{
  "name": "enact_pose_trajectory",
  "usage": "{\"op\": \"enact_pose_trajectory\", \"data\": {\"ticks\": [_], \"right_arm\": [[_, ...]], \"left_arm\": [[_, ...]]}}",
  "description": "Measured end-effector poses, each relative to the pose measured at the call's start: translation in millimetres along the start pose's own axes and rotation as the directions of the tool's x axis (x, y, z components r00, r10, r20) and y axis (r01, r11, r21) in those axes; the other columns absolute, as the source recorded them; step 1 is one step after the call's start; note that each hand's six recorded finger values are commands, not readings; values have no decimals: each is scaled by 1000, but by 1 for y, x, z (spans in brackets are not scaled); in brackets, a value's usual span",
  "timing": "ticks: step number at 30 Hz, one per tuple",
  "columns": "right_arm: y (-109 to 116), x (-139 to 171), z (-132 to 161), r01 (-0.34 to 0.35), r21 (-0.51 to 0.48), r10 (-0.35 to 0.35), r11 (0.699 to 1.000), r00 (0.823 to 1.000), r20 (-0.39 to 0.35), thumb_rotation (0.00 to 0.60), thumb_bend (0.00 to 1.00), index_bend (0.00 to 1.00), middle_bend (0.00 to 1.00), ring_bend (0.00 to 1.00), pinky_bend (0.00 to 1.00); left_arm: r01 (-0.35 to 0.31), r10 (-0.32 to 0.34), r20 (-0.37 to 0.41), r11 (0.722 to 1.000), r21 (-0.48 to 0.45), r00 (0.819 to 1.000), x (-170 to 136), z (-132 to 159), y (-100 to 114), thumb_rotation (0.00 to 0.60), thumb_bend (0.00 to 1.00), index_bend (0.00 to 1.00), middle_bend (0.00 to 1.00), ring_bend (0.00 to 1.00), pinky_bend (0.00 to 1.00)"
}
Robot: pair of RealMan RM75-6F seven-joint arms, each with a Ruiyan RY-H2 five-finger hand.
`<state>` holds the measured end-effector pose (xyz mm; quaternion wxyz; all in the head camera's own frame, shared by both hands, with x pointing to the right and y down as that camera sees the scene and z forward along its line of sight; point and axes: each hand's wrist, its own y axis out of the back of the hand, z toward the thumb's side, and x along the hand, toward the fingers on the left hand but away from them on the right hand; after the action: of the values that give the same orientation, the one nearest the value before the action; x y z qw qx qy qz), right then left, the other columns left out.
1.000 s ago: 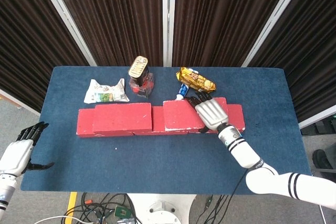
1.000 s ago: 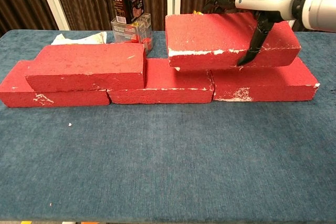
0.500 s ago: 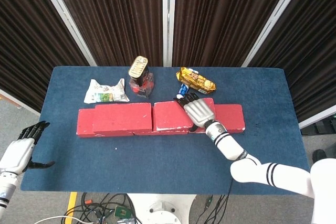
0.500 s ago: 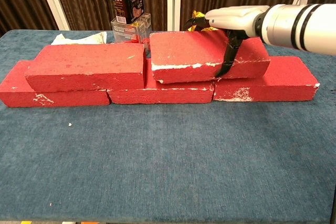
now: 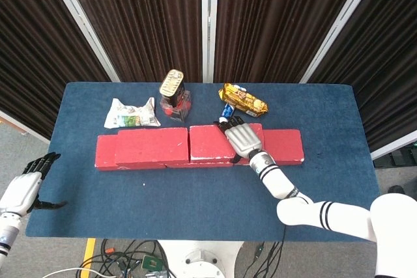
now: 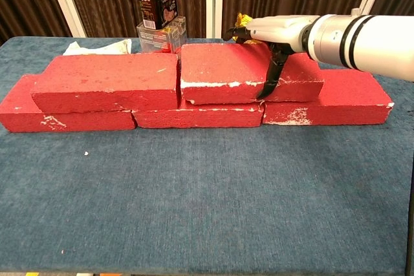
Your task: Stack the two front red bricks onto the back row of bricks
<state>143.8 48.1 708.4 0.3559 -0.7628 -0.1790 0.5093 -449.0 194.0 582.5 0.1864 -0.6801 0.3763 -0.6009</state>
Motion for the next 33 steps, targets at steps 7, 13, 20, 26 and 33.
{"op": "enact_pose_trajectory", "data": {"ticks": [7,13,20,26,33], "right_arm": [[-3,-2,3,-26,-22,26,999,1000,8,600,4,0,213,0,0],[-4,-4,4,-37,-24,37,999,999,10,600,4,0,211,0,0],[-4,-6,8,-39,-29,39,999,999,2,600,4,0,208,0,0],[-5,-8,9,-43,-26,43,999,999,4,600,3,0,203,0,0],[-5,-10,9,-49,-29,49,998,999,8,600,3,0,197,0,0]], "left_arm": [[8,-8,5,1000,-12,1000,1,-2,-1,600,17,0,0,0,0],[15,-15,6,1000,-12,1000,2,-2,-2,600,17,0,0,0,0],[15,-15,4,1000,-13,1000,2,-2,-2,600,18,0,0,0,0],[20,-20,0,1000,-20,1000,3,-4,-2,600,18,0,0,0,0],[27,-27,-3,999,-23,1000,3,-6,-4,600,18,0,0,0,0]]}}
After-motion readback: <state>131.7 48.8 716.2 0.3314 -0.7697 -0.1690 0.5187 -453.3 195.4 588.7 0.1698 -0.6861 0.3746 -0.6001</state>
